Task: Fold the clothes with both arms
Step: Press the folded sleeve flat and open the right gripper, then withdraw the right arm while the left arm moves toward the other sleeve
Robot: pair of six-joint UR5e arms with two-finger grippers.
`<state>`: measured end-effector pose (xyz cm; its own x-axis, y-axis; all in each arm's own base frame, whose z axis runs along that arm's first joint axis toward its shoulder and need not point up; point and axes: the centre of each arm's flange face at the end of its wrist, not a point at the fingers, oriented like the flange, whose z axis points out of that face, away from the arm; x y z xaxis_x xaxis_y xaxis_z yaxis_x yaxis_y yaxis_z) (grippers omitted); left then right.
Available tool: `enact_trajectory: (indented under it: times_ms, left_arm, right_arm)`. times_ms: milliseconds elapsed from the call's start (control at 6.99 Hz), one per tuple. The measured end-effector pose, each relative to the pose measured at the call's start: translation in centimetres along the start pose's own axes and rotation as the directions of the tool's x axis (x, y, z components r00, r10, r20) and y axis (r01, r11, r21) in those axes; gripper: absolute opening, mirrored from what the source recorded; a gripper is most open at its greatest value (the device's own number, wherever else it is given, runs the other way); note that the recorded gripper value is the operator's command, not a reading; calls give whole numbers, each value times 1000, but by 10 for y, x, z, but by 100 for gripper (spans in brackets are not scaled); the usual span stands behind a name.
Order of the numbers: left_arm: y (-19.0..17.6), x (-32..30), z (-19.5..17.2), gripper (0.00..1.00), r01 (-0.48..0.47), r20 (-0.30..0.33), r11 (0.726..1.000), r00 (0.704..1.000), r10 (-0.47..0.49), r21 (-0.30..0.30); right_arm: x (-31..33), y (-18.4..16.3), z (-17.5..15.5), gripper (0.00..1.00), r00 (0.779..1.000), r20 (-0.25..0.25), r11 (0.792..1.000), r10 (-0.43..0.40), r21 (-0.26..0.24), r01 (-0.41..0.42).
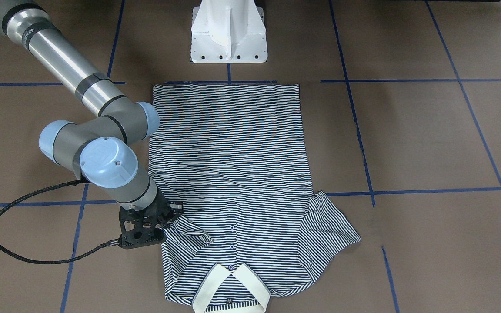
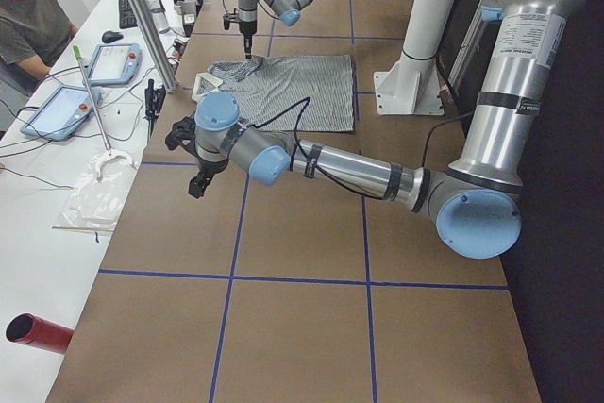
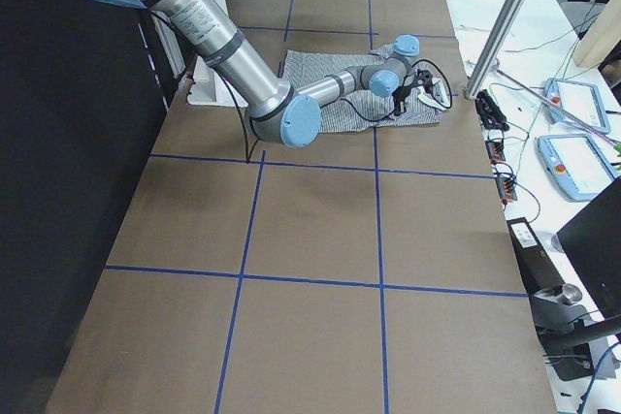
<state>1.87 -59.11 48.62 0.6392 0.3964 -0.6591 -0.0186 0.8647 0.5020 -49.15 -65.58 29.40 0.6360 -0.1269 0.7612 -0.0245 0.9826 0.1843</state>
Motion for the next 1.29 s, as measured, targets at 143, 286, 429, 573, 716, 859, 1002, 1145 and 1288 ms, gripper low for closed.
enact_trajectory:
  times_ms: [143,286,429,573,716,859,1002,1145,1288]
  left_arm:
    - [0,0,0,100,1,0,1000,1000,-1,0]
    - [1,-1,0,100,1,0,1000,1000,-1,0]
    - [1,-1,0,100,2,0,1000,1000,-2,-1]
    - [1,-1,1,100,2,1,1000,1000,-2,-2]
    - [2,-2,2,100,3,0,1000,1000,-3,-4]
    - [2,-3,3,100,3,0,1000,1000,-3,-5]
    - [2,-3,3,100,3,1,1000,1000,-3,-6]
    - [1,-3,4,100,8,1,1000,1000,-8,-6]
    - [-6,2,4,100,41,-1,999,999,-41,-2]
  right_arm:
    - [-14,10,-4,0,1000,22,1000,-19,2,19]
    - [-25,23,-2,0,999,39,999,-37,-3,38]
    - [-33,39,-1,17,997,56,998,-58,-9,59]
    - [-36,55,-1,87,995,71,997,-74,-11,75]
    - [-34,65,-3,100,993,81,996,-86,-12,88]
    - [-33,71,-4,100,992,86,995,-96,-12,98]
    - [-33,74,-5,100,991,90,994,-103,-10,105]
    - [-35,74,-9,100,990,94,994,-106,-7,107]
    - [-36,69,-16,100,990,98,995,-101,-2,102]
